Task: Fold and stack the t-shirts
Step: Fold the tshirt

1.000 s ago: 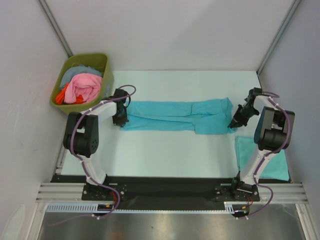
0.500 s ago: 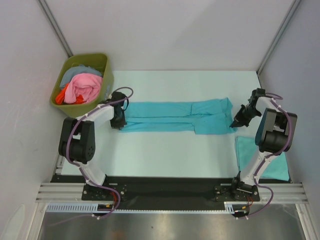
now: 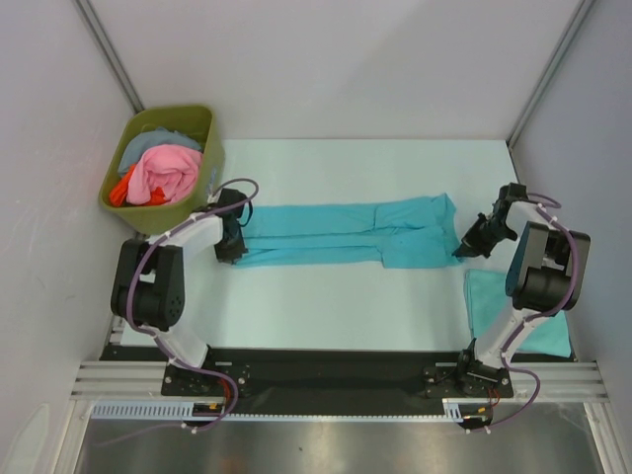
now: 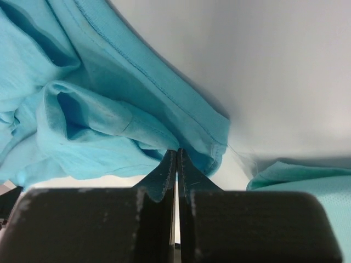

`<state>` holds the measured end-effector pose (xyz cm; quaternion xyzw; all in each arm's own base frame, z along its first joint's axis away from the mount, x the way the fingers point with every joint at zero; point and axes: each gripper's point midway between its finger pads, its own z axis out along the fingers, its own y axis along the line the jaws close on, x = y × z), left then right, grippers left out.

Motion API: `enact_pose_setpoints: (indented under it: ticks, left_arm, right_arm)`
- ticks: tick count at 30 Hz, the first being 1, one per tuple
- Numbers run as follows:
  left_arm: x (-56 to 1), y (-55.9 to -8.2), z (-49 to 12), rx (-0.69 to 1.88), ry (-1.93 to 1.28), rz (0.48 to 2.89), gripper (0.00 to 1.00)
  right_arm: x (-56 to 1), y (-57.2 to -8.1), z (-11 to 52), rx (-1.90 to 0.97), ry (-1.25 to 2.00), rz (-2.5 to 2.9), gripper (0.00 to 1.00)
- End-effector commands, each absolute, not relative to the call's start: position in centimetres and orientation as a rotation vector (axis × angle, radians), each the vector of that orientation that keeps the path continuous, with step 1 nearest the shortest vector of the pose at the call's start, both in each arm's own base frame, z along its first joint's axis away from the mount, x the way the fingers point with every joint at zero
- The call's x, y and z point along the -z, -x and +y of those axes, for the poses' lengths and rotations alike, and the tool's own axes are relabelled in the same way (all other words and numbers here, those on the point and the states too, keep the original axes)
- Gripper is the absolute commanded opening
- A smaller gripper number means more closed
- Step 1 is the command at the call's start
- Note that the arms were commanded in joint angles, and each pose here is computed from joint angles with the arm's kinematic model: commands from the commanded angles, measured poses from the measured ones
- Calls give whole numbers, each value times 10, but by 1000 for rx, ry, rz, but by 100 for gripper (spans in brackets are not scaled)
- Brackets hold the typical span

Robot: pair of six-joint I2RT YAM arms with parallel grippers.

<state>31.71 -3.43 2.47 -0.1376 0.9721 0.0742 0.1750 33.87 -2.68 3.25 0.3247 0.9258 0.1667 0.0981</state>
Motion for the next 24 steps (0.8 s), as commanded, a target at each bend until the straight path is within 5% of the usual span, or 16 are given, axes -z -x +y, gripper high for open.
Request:
enact_pose_setpoints:
  ticks: [1,12,16,24]
  left_arm:
    - [-40,-315,-20,-262,508,2664,0]
    - [-23,-306,-32,-196,516,2731,2]
    - [-31,-309,-33,-179,488,2712,25]
    - [-76,-325,-28,-198,413,2594,59]
  right_arm:
    - [-54,-346,-31,-499,-963,2630,0]
    - [-40,-337,-32,-501,-983,2663,0]
    - [-46,-341,-35,-491,-946,2673,5]
    - [-68,-341,-45,-357,-834,2707,42]
